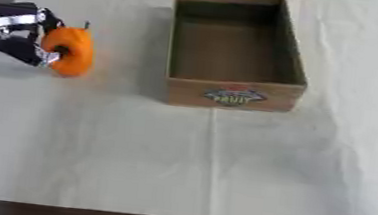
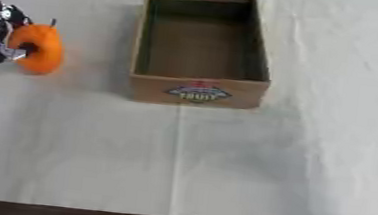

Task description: Pick up objects on the table and place them in the box.

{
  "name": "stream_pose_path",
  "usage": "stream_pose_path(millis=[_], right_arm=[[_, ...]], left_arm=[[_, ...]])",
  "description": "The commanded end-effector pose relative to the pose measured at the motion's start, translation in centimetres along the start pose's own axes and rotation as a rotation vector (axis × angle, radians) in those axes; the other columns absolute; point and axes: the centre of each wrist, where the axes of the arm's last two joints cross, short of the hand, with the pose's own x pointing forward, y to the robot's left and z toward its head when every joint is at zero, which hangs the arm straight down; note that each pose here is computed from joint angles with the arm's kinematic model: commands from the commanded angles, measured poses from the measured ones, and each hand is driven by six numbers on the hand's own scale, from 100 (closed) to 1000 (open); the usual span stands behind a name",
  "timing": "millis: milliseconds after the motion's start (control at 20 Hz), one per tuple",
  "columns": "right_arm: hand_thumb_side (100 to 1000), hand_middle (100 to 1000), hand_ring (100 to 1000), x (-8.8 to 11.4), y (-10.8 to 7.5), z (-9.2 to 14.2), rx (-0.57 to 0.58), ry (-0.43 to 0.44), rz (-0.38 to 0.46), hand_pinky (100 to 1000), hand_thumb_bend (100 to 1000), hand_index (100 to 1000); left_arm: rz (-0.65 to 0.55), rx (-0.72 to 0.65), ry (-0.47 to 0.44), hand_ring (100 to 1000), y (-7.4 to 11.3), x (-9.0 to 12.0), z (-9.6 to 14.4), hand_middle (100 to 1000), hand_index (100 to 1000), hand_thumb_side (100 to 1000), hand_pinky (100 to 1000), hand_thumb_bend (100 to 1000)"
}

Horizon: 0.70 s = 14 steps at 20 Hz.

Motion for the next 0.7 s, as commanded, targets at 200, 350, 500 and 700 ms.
stream_pose_path(millis=[200, 350, 500, 700], right_arm=[[945, 593, 988, 0.6, -0.4, -0.4, -0.004, -0.026, 0.004, 920, 100, 829], [943, 593, 988, 0.6, -0.4, -0.4, -0.005, -0.027, 0.003, 920, 100, 829], [942, 594, 988, 0.6, -0.4, -0.4, -0.005, -0.027, 0.002, 920, 100, 829], [942, 594, 987, 0.6, -0.4, -0.5, -0.004, -0.033, 0.000, 920, 100, 830]], left_arm=[[-0.075, 0.060, -0.021, 492, 2.9, -0.1, 2.0, 408, 632, 363, 234, 100], [-0.079, 0.127, -0.032, 483, 3.7, 0.4, 2.1, 399, 624, 367, 223, 100], [-0.085, 0.193, -0.050, 468, 4.7, 1.1, 2.2, 383, 612, 369, 203, 100], [-0.107, 0.315, -0.089, 434, 6.8, 2.7, 2.4, 347, 576, 369, 155, 100]])
